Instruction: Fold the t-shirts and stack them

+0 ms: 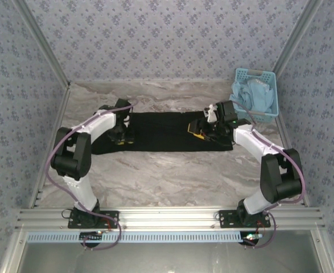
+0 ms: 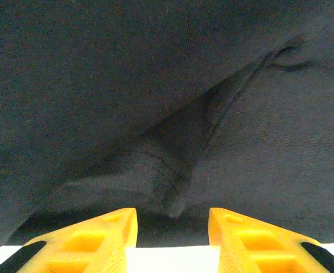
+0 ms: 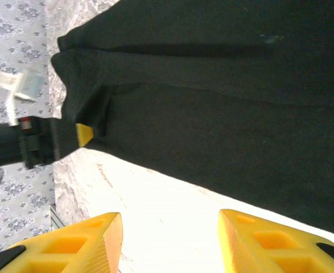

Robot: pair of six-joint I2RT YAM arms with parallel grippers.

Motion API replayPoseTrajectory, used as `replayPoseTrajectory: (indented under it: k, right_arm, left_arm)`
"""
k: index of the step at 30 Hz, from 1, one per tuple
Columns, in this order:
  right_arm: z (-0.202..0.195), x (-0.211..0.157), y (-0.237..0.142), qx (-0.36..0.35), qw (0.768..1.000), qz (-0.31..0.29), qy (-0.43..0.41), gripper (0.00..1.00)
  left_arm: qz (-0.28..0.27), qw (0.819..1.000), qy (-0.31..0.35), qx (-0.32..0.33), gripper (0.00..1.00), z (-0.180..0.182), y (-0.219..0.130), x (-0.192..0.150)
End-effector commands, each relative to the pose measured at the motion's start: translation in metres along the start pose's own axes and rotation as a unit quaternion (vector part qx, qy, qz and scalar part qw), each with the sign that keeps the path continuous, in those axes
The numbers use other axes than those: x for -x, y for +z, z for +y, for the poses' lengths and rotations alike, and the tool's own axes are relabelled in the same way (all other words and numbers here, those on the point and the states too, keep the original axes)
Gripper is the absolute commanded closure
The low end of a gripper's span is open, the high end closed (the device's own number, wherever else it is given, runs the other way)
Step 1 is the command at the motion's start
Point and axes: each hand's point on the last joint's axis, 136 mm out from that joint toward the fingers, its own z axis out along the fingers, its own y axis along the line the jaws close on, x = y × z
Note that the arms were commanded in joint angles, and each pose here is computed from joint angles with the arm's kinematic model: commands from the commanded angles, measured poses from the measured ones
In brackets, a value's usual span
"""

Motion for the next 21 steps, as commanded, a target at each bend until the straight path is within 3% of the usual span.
replayPoseTrajectory:
  k: [1,6,11,21]
  right_arm:
    - [0.014,-0.002,-0.006,0.024,1.000,-0.004,-0.008,0.50]
    - [0.011,-0.002,-0.005,0.022,1.000,-0.004,-0.002,0.50]
    - [0.010,-0.002,-0.005,0.020,1.000,-0.004,0.000,0.51]
    - [0.007,-0.002,-0.005,0.015,1.000,-0.004,0.003,0.51]
  left_arm:
    - [-0.017,0.999,0.041,0.007,0.59,-0.004,-0.003,0.015]
    - [-0.019,0.998,0.053,0.029,0.61,-0.004,0.007,0.020]
    - [-0.016,0.998,0.054,0.029,0.78,-0.006,0.012,0.024]
    - [0.002,0.997,0.067,0.041,0.76,-0.005,0.014,0.014]
